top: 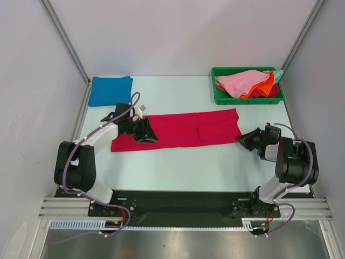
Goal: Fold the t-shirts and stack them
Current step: Fold the tshirt
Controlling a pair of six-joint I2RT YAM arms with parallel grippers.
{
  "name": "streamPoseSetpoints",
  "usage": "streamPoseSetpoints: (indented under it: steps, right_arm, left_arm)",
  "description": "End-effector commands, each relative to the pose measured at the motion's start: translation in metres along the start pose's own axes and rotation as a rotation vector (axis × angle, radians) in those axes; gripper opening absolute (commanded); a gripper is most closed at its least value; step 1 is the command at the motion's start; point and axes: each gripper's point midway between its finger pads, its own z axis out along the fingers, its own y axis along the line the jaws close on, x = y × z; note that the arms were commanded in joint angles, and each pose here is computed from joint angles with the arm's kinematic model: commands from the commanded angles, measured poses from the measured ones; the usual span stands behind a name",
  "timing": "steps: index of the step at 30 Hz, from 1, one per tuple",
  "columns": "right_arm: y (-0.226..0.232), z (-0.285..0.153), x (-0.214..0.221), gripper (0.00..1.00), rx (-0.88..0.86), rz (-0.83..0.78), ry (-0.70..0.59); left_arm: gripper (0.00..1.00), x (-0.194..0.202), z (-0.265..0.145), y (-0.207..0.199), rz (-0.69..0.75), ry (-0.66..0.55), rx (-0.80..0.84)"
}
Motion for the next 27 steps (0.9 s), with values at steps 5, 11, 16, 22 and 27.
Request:
streamPoseSetpoints:
  steps: [5, 11, 16, 22, 27]
  right_arm:
    - [-0.022, 0.005, -0.010, 0.00, 0.141, -0.098, 0.050]
    - [-0.024, -0.001, -0.020, 0.38, 0.257, -0.098, 0.060]
    - [-0.014, -0.016, -0.032, 0.68, 0.372, -0.134, 0.060]
    - [-0.007, -0.050, -0.041, 1.00, 0.492, -0.117, -0.017]
    - [0.015, -0.061, -0.024, 1.00, 0.365, -0.078, -0.005]
  left_arm:
    - [0.45, -0.007, -0.024, 0.034, -0.036, -0.112, -0.132]
    - [0.51, -0.005, -0.055, 0.067, -0.087, -0.207, -0.343]
    - [0.57, -0.003, -0.093, 0.111, -0.251, -0.347, -0.494]
    - [0.61, 0.009, -0.115, 0.156, -0.468, -0.430, -0.627]
    - [0.59, 0.012, -0.110, 0.185, -0.587, -0.452, -0.627]
